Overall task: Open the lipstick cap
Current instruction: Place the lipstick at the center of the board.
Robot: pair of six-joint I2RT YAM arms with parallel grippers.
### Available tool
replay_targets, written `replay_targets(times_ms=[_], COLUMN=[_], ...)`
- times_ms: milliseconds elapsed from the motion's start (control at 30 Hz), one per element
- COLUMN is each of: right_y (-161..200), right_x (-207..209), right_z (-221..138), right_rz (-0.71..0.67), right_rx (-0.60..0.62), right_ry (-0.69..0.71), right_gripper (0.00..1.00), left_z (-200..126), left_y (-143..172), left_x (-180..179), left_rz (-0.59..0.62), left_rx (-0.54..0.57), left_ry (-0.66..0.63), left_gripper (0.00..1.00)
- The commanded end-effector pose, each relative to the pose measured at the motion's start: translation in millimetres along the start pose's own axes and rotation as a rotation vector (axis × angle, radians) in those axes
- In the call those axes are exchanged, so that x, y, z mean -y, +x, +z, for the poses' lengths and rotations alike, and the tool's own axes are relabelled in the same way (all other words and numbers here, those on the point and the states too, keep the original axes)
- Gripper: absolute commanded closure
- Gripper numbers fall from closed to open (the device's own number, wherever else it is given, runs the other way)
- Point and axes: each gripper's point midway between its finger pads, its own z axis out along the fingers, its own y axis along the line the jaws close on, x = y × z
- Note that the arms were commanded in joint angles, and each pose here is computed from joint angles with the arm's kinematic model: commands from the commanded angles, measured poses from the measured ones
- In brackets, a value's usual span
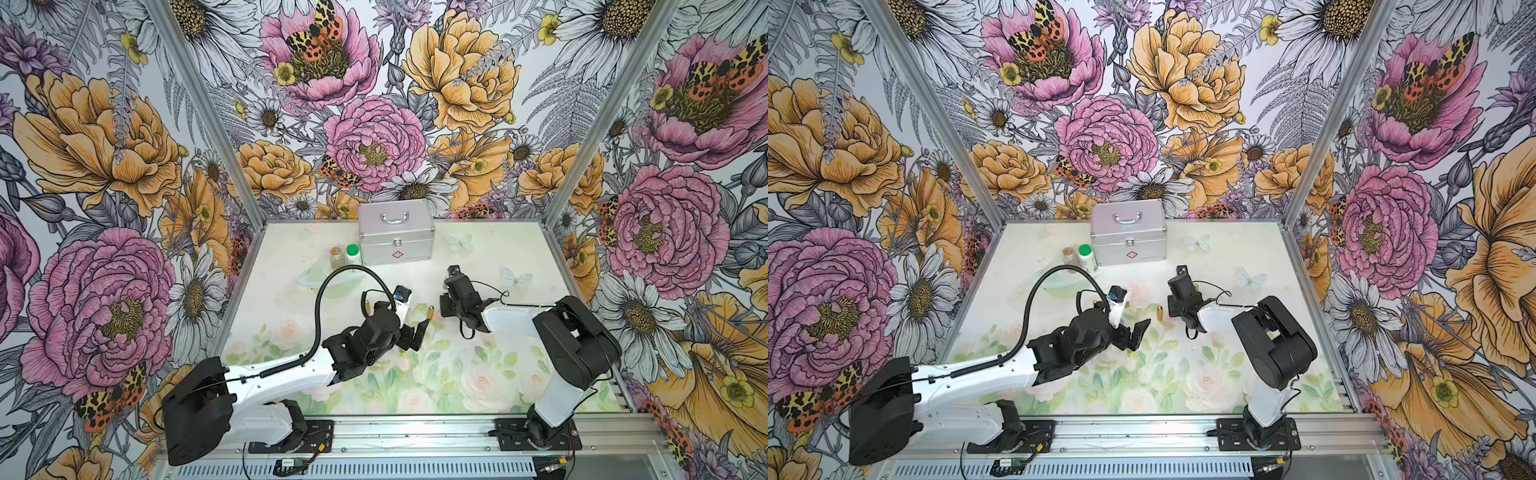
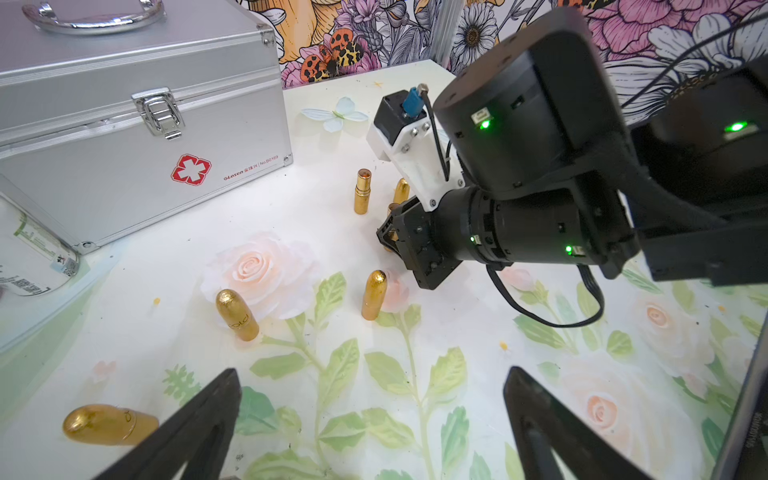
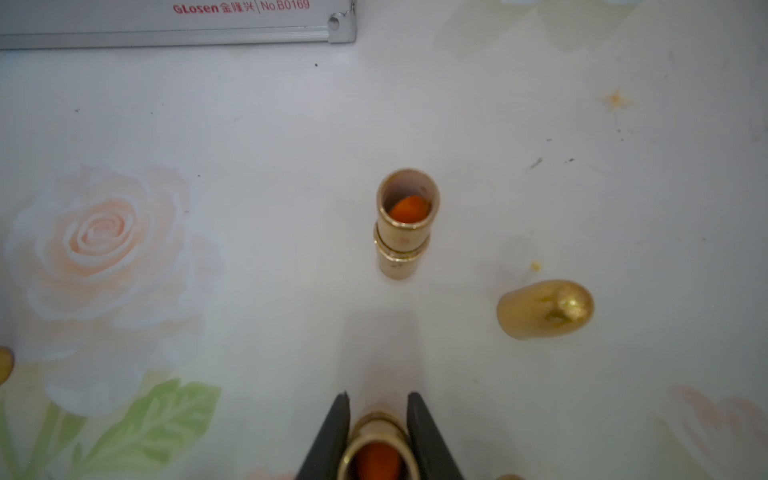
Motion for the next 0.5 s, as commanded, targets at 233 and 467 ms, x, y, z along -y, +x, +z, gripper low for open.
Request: replay_targets(times_ms=[233, 467], right_y=[-5.6, -27.4], right_x=[-0.8, -4.7], right_z=[-3.5, -25.4], right_rz=[-0.007, 0.008], right_rx=[0.011, 0.036], right_ry=[-0.009, -0.031], right_gripper=[0.69, 0.64], left_z=[-9.8, -12.6], left_y=[-14.6, -18.2], left_x=[-5.3, -6.9], left_rz=[-0.012, -0.016], left_rx=[0.054, 0.065], left_ry=[-0.019, -0.019], left_gripper=[0.01, 0.01])
